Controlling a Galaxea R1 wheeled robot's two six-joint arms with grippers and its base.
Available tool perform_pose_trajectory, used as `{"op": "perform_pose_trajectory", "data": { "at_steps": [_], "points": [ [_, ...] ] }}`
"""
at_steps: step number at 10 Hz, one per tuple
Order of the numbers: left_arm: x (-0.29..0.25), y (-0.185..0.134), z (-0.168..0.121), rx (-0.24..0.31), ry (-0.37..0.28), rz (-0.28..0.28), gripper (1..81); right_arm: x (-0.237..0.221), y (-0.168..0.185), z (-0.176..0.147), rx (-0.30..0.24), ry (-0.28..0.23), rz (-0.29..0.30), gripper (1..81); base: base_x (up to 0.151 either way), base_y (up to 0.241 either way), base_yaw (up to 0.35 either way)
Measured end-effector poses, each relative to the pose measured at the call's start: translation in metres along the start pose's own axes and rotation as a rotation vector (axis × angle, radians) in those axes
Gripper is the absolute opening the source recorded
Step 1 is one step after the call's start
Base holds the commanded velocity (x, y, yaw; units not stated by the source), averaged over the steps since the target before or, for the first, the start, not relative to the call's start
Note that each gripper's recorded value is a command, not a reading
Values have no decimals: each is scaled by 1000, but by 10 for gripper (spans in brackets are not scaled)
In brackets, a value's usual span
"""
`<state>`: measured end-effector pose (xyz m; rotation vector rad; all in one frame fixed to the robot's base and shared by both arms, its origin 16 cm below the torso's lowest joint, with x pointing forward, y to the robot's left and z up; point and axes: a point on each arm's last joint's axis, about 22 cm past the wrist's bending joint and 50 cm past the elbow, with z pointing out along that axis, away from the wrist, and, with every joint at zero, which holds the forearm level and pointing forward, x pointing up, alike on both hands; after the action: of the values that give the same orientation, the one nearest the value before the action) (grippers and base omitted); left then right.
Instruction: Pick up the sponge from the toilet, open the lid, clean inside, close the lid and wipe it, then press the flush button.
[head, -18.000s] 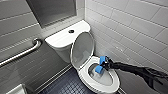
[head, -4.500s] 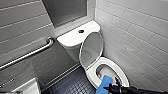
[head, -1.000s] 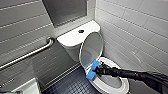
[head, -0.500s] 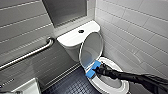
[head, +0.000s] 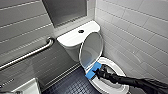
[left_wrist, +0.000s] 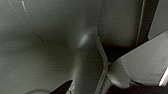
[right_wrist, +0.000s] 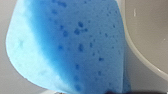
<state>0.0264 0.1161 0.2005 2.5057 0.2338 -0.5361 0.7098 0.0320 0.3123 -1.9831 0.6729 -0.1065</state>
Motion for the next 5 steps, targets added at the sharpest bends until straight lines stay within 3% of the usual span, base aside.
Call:
{"op": "perform_pose_trajectory", "data": {
  "at_steps": [3, 5],
  "points": [
    [0, 0, 0, 0, 0, 0, 811, -39, 22, -26, -31, -86, 30, 10, 0, 0, 0],
    [0, 0, 0, -1, 0, 0, 811, -56, 55, -43, -47, -92, 76, 10, 0, 0, 0]
  ]
}}
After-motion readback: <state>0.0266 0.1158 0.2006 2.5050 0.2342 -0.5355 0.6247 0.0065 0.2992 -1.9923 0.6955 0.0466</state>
